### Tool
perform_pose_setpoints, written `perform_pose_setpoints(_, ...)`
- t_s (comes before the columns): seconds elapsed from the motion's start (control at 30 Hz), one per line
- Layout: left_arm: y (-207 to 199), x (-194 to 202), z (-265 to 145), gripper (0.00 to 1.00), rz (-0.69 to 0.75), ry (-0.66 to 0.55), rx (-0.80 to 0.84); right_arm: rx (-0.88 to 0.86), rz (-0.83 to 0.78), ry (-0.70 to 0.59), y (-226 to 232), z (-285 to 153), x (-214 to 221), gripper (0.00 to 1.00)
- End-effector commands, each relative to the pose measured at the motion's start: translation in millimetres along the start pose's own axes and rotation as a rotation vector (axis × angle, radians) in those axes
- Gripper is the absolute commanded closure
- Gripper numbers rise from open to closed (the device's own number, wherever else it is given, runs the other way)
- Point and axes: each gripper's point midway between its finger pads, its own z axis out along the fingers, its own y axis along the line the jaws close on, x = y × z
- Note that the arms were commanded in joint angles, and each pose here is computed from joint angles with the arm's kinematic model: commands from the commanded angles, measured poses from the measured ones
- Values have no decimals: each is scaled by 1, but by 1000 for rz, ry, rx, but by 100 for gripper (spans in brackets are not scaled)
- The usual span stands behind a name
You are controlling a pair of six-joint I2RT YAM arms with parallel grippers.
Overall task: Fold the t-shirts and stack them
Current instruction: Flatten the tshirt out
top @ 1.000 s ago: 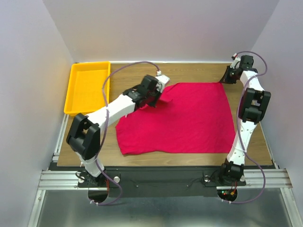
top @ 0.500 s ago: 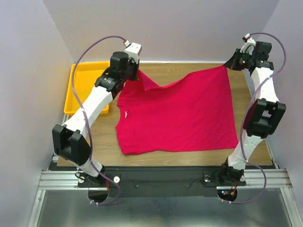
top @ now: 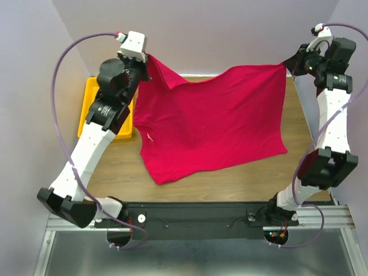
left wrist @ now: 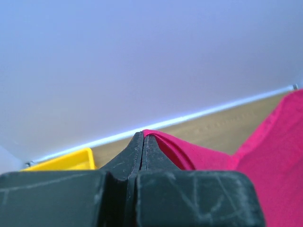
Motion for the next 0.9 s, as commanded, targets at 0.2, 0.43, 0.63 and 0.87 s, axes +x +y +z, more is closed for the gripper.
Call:
perform_pose_setpoints(0.2,41,-167,-101,100,-57,-488,-123,184,-272,-365,47,-118,-138,99)
perform_pose_setpoints(0.43,51,-264,-207,100,-157,-839,-83,295,-340,-663,100,-222,-229,99)
perform_pose_setpoints(0.63,47,-314,-277,100,-208,-1051,18,373,-377,-869,139,-302,-270,99)
perform_pose_setpoints(0.87,50,-342,-328,100,-230,-1186,54,482,-405,-988,155,-357,-283,99)
